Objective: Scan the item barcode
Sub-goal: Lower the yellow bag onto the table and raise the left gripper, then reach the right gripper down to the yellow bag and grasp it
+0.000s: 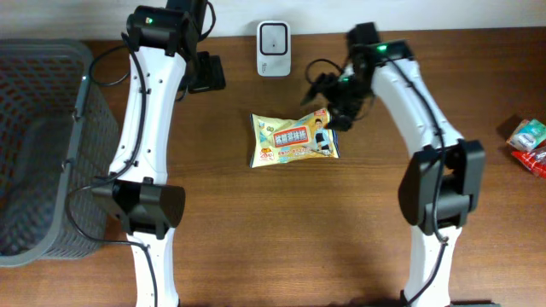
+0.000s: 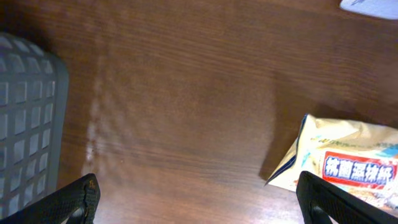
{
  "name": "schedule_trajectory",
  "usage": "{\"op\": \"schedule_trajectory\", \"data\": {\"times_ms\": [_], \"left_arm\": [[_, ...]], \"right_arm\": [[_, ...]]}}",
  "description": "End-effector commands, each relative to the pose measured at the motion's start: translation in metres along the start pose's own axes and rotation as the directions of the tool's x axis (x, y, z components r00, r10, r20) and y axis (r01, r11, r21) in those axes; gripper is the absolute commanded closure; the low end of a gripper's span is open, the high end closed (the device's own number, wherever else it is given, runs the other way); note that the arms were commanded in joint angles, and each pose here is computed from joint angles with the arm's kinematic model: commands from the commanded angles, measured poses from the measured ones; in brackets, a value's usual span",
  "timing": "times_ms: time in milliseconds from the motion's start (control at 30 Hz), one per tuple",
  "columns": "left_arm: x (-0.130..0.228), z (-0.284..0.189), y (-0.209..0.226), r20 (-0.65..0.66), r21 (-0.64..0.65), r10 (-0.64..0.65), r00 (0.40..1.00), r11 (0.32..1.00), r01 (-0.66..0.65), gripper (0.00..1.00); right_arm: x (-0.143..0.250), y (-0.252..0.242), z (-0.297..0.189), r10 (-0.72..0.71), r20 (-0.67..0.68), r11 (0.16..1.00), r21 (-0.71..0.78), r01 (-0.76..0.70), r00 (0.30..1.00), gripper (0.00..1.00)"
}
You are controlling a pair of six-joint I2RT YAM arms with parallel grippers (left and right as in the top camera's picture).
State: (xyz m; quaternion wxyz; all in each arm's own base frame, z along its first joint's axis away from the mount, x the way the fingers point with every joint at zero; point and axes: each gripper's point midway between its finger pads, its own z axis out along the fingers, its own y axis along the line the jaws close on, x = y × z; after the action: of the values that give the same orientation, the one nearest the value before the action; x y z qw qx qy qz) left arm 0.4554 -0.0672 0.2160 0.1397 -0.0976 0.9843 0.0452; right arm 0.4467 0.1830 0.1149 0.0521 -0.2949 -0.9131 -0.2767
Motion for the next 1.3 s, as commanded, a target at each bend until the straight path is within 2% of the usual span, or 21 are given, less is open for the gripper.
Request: {"op": "schedule_trajectory", "data": {"times_ms": [0, 133, 300, 733, 800, 867, 933, 1000, 1067, 1133, 1267], "left_arm": [[0.006, -0.001, 0.005, -0.022, -0.022, -0.004, 1.0, 1.0, 0.003, 0.01], [0.006, -0.001, 0.005, -0.023, -0.021, -0.002, 1.0, 1.0, 0.001, 0.01], [0.006, -0.001, 0.005, -0.023, -0.021, -0.002, 1.0, 1.0, 0.001, 0.01], [0.006, -0.001, 0.005, -0.023, -0.021, -0.002, 1.0, 1.0, 0.001, 0.01], [0.006, -0.001, 0.005, -0.023, -0.021, -0.001, 1.0, 1.0, 0.001, 0.01], [0.006, -0.001, 0.005, -0.023, -0.021, -0.001, 1.0, 1.0, 0.001, 0.01], [0.006, -0.001, 0.005, -0.023, -0.021, -0.001, 1.0, 1.0, 0.001, 0.01], [0.006, -0.001, 0.005, -0.023, -0.021, -0.001, 1.0, 1.0, 0.001, 0.01], [0.006, -0.001, 0.005, -0.023, -0.021, -0.002, 1.0, 1.0, 0.001, 0.01], [0.006, -0.001, 0.005, -0.023, -0.021, -0.001, 1.0, 1.0, 0.001, 0.01], [0.006, -0.001, 0.005, -0.023, -0.021, -0.001, 1.0, 1.0, 0.001, 0.01]], "right_arm": [[0.009, 0.0, 0.019, 0.287, 0.079, 0.954, 0.066, -0.292, 0.955, 0.19], [0.011, -0.004, 0.028, 0.38, 0.2, 0.909, 0.098, -0.405, 0.903, 0.15], [0.009, -0.01, 0.043, 0.416, 0.267, 0.881, 0.121, -0.458, 0.869, 0.14], [-0.002, -0.064, 0.123, 0.451, 0.245, 0.809, 0.293, -0.509, 0.858, 0.15], [-0.004, -0.07, 0.131, 0.418, 0.231, 0.821, 0.318, -0.474, 0.879, 0.29], [-0.004, -0.073, 0.134, 0.379, 0.213, 0.837, 0.337, -0.432, 0.901, 0.58], [-0.004, -0.072, 0.133, 0.356, 0.205, 0.848, 0.34, -0.407, 0.912, 0.69], [-0.007, -0.065, 0.127, 0.314, 0.195, 0.872, 0.329, -0.363, 0.929, 0.72], [-0.013, -0.054, 0.118, 0.227, 0.181, 0.91, 0.311, -0.275, 0.957, 0.9], [-0.021, -0.036, 0.107, 0.113, 0.174, 0.945, 0.286, -0.16, 0.978, 0.96], [-0.041, 0.02, 0.065, -0.136, 0.217, 0.976, 0.197, 0.093, 0.967, 0.95]]}}
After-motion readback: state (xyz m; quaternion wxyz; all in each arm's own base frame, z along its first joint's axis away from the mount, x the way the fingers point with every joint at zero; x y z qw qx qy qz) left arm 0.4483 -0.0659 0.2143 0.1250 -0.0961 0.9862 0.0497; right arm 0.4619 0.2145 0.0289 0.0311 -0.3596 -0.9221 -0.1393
